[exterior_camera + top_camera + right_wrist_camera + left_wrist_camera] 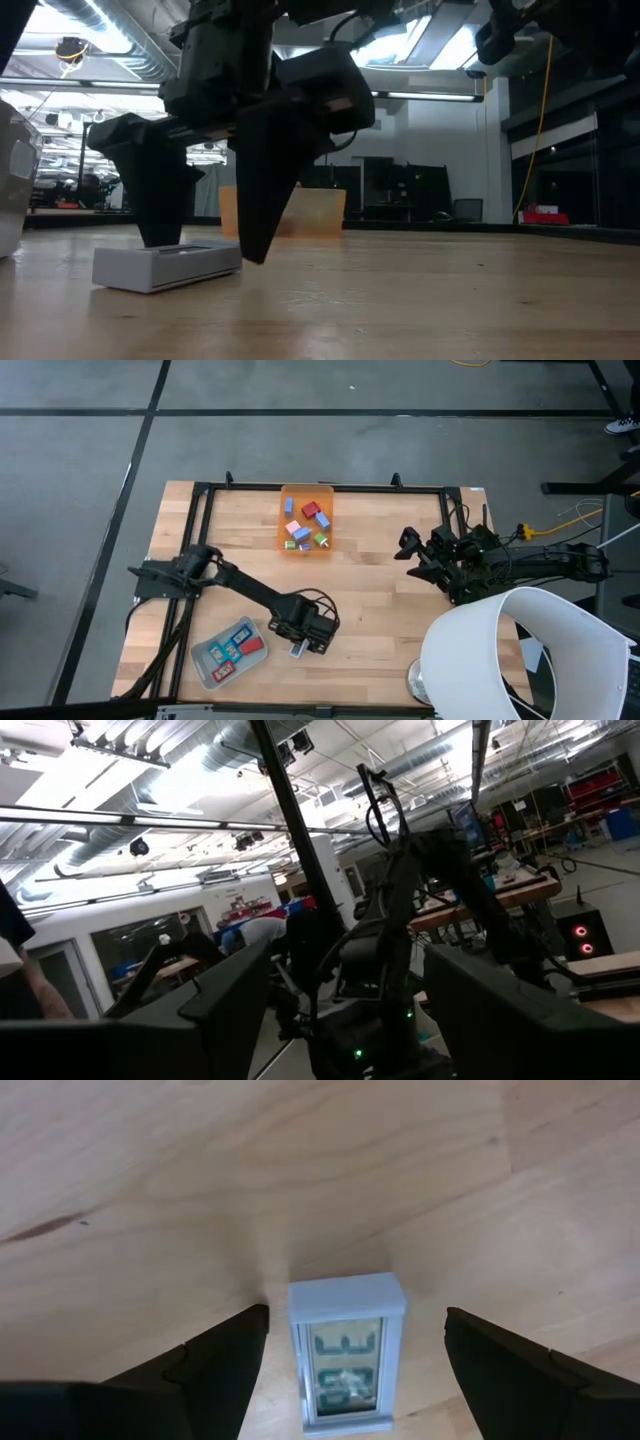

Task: Pick & Place Office items
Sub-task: Put the white digital clock into the gray bin

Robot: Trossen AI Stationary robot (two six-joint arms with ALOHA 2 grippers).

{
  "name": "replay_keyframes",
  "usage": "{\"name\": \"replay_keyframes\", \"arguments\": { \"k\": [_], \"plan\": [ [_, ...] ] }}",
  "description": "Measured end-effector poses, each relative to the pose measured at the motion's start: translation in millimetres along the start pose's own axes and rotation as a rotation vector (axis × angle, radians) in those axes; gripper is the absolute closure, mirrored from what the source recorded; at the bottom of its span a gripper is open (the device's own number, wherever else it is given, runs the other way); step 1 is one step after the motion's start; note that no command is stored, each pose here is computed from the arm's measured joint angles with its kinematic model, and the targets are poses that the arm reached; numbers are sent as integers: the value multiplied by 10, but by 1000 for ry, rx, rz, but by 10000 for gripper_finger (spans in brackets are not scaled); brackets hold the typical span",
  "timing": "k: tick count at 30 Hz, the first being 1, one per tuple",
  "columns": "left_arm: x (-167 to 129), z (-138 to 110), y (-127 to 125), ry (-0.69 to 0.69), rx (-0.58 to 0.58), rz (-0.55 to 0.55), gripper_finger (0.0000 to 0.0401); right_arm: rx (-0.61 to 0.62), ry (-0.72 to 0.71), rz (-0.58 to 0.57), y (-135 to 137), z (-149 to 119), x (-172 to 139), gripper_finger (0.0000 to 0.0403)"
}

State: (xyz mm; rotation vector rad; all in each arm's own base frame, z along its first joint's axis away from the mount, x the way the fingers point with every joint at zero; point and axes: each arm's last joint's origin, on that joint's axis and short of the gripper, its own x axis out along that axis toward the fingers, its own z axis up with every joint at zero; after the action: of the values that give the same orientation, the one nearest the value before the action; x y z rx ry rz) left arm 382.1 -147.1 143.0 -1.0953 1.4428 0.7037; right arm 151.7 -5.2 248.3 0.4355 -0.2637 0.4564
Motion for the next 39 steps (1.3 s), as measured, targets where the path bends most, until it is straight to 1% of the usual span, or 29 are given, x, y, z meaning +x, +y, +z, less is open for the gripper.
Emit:
{"name": "replay_keyframes", "arguments": {
  "k": [6, 11, 17, 24, 30, 34, 36, 39],
  "plan": [
    [99, -27, 20, -2, 0, 39, 101, 6, 9, -5, -6, -9, 0, 142],
    [108, -29, 48, -54, -8, 71, 121, 11, 17, -11, -12, -19, -1, 142],
    [158, -20, 68, -54, 22, 96, 171, 10, 16, -12, -11, -18, -1, 142],
    [180, -23, 66, -36, 58, 97, 248, 10, 14, -14, -12, -17, 0, 142],
    [141, 51, 29, -24, 95, 87, 251, 9, 14, -14, -12, -17, -1, 142],
    [45, 138, -27, -43, 120, 53, 251, 9, 14, -14, -12, -16, 0, 142],
    [-30, 175, -66, -90, 135, 18, 251, 9, 14, -14, -12, -17, -1, 142],
    [-145, 290, -141, -233, 160, -56, 251, 8, 13, -13, -11, -15, 0, 142]
  ]
}}
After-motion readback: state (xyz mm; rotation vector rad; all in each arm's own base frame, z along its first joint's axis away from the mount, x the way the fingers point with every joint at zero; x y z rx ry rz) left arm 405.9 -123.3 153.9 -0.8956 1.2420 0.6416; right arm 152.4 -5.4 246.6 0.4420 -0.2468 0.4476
